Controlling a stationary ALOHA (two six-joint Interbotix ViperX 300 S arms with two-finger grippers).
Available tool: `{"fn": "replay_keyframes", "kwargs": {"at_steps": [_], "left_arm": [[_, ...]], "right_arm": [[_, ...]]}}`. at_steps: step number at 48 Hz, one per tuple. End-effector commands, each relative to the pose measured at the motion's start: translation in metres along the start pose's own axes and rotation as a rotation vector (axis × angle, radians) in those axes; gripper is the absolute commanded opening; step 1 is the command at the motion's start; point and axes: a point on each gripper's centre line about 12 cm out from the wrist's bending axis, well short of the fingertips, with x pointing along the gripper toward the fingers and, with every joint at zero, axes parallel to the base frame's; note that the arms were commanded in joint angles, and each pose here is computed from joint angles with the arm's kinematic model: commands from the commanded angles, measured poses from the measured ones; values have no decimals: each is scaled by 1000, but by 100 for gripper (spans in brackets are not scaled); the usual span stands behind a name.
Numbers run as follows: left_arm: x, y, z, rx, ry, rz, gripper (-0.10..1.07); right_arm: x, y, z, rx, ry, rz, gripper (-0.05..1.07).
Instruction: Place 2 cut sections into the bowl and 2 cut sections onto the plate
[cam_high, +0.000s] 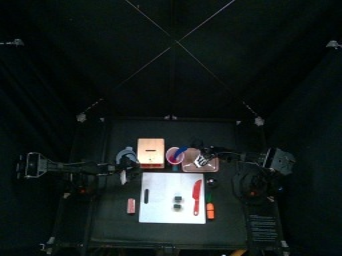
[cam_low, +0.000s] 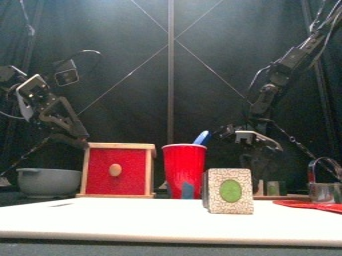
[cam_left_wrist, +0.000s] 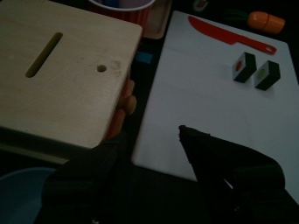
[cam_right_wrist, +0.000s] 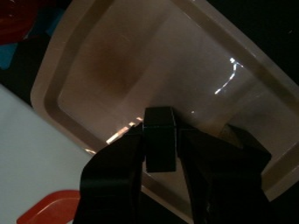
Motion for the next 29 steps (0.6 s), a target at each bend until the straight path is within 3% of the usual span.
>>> {"fn": "replay_keyframes", "kwargs": {"at_steps": [1,12,23,29], "left_arm": [[1,0,6,-3,-17,1,87],[1,0,6,-4,-17,2,87],[1,0,8,-3,-23,1,87],[2,-1,11,-4,-31,-1,87]], "right_arm": [[-15,4,11,-6,-60,19,70],[-33,6,15,-14,-111,35,88],[-63,11,14,-43,-186,64,90],[-77,39,1,-164,-209,107,90]]}}
